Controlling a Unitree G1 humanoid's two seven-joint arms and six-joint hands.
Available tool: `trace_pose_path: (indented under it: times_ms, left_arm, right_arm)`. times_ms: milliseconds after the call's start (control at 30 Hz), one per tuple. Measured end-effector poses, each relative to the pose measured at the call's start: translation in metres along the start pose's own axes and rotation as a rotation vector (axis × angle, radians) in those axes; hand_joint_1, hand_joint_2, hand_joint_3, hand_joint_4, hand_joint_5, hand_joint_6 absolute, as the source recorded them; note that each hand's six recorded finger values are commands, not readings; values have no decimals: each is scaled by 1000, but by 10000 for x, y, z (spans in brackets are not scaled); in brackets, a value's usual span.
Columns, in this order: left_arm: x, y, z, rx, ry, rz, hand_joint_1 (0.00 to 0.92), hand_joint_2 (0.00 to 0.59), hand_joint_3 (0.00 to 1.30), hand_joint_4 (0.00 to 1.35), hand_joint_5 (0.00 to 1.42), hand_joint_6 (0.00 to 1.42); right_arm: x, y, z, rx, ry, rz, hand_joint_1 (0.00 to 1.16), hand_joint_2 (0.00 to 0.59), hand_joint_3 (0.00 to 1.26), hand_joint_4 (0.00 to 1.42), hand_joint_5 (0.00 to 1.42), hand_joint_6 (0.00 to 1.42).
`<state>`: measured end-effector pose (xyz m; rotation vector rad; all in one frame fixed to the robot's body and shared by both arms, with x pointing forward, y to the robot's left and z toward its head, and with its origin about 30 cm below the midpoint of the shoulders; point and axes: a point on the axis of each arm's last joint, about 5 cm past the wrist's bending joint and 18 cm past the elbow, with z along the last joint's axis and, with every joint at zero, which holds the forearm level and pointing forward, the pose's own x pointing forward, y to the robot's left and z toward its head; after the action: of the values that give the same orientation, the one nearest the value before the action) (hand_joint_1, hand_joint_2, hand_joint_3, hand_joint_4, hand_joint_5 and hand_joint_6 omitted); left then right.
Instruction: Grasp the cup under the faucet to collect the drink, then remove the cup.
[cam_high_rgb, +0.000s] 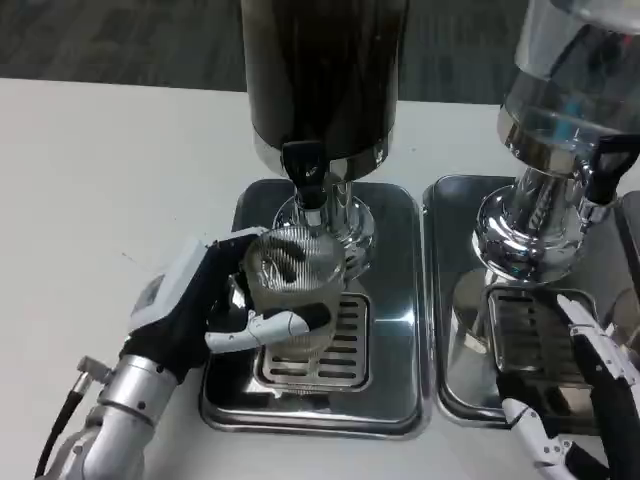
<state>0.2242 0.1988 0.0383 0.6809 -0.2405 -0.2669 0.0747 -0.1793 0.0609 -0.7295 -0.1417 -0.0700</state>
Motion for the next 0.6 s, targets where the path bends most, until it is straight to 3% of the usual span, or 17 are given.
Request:
trace_pose_path:
  times_ms: [300,500,600]
  left_arm:
    - [29,-2,5,1,1,-6,431,44,581,705,986,1374]
    - [34,-3,5,-1,3,-8,430,44,579,703,983,1370]
    - [44,-5,10,2,-2,-14,387,51,553,659,945,1300]
  right_arm:
    - [23,-16,62,7,-24,-20,350,335,147,109,133,145]
    - [-12,5,71,17,-5,-22,350,335,147,109,133,145]
    - [-12,8,73,18,-4,-23,350,335,147,109,133,145]
